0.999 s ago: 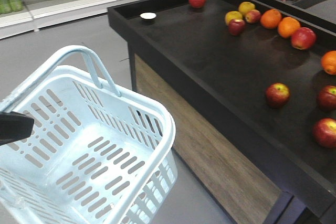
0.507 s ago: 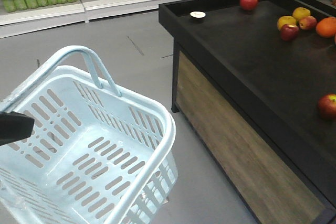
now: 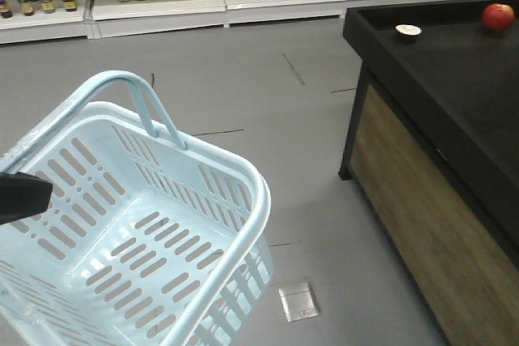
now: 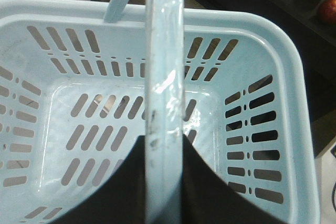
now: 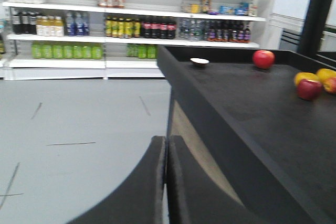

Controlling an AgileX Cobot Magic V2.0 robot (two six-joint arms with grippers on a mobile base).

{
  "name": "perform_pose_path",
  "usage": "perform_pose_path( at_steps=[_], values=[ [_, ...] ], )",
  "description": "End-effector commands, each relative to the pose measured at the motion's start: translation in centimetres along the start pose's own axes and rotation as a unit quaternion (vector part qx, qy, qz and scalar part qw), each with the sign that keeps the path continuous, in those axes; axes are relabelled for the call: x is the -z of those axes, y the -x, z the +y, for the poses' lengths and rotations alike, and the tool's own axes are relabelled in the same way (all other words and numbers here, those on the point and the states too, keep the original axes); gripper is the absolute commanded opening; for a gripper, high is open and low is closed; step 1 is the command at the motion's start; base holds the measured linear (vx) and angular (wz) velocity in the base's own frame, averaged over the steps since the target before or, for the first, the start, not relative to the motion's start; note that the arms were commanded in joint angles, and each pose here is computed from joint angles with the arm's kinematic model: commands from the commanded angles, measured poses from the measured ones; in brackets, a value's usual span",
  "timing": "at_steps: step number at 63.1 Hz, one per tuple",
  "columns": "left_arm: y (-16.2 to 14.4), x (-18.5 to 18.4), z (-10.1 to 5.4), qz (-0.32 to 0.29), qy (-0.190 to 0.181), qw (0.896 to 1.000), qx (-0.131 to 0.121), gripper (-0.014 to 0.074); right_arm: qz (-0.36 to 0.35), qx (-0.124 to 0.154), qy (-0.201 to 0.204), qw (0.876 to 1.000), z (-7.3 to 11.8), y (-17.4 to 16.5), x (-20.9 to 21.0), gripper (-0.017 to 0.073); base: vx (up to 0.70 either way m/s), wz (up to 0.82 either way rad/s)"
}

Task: Pick three apples into basket with both arms
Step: 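Drive the base away from the table while carrying the basket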

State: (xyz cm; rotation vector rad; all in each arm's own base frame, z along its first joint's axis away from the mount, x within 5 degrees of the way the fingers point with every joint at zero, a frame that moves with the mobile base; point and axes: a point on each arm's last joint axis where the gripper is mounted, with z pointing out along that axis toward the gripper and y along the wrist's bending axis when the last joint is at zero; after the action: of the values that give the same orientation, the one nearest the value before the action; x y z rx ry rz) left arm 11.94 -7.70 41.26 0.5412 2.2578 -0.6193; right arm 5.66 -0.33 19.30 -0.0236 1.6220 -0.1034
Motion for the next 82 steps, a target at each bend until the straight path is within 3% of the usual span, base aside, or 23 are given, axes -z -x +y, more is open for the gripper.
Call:
perform_pose_path(
  at_steps=[1, 82],
  values=[
    [1.11, 0.86, -0.57, -0.057, -0.014, 0.998, 0.005, -0.0008, -0.036, 0.007, -0.003, 0.999, -0.02, 0.42, 0.04, -0.0003, -0.01, 0.38],
    [1.11, 0.86, -0.57, -0.057, -0.014, 0.998, 0.005, -0.0008, -0.036, 0.007, -0.003, 0.999, -0.02, 0.42, 0.04, -0.0003, 0.1, 0.4]
  ],
)
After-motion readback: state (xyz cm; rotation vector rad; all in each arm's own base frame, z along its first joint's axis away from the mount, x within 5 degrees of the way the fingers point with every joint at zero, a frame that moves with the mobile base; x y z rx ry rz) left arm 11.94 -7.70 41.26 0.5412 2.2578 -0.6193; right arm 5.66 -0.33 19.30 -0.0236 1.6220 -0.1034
